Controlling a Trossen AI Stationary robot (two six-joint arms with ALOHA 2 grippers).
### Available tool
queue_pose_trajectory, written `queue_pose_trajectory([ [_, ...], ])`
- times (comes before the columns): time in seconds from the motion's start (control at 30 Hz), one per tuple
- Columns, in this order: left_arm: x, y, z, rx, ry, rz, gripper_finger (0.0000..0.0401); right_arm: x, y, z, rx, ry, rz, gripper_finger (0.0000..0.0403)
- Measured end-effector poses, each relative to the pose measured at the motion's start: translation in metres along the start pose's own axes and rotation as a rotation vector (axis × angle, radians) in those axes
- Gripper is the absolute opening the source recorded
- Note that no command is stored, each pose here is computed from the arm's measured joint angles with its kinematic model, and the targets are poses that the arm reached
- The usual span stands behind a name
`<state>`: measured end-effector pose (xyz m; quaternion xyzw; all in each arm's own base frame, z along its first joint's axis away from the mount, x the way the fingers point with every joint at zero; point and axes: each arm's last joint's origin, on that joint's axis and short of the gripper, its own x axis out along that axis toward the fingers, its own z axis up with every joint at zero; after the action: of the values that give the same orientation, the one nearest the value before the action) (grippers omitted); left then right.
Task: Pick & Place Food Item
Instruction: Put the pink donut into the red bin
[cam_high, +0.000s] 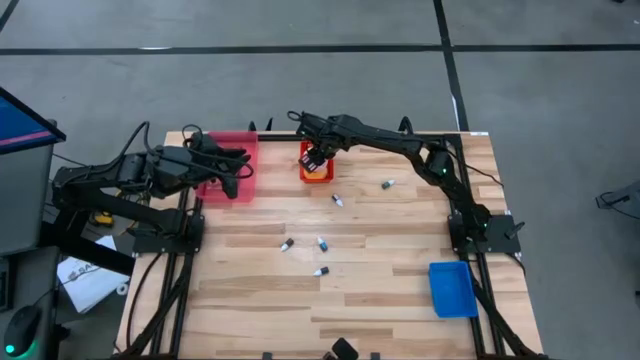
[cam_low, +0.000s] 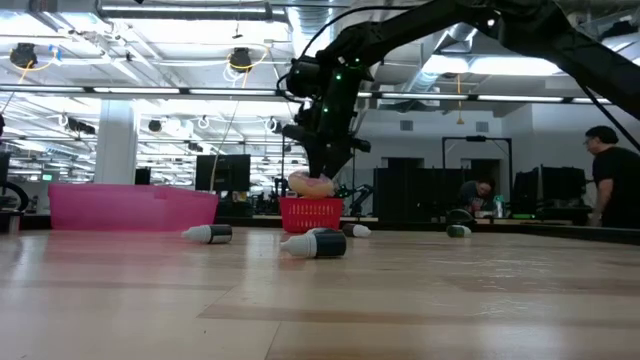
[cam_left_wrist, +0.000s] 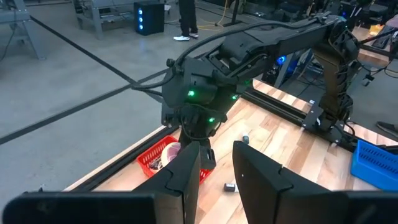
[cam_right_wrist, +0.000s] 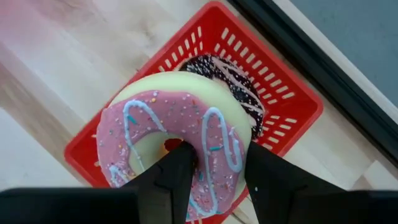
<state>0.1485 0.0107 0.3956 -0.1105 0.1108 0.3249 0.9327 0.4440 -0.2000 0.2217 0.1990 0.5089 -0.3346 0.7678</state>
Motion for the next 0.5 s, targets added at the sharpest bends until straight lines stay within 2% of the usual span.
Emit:
queue_pose_trajectory([
  [0.5, 0.0, 0.0, 0.0, -0.008, -0.001, -0.001, 0.0092, 0.009, 0.012, -0.008, 0.009, -0.005, -0.042, 0.0129],
])
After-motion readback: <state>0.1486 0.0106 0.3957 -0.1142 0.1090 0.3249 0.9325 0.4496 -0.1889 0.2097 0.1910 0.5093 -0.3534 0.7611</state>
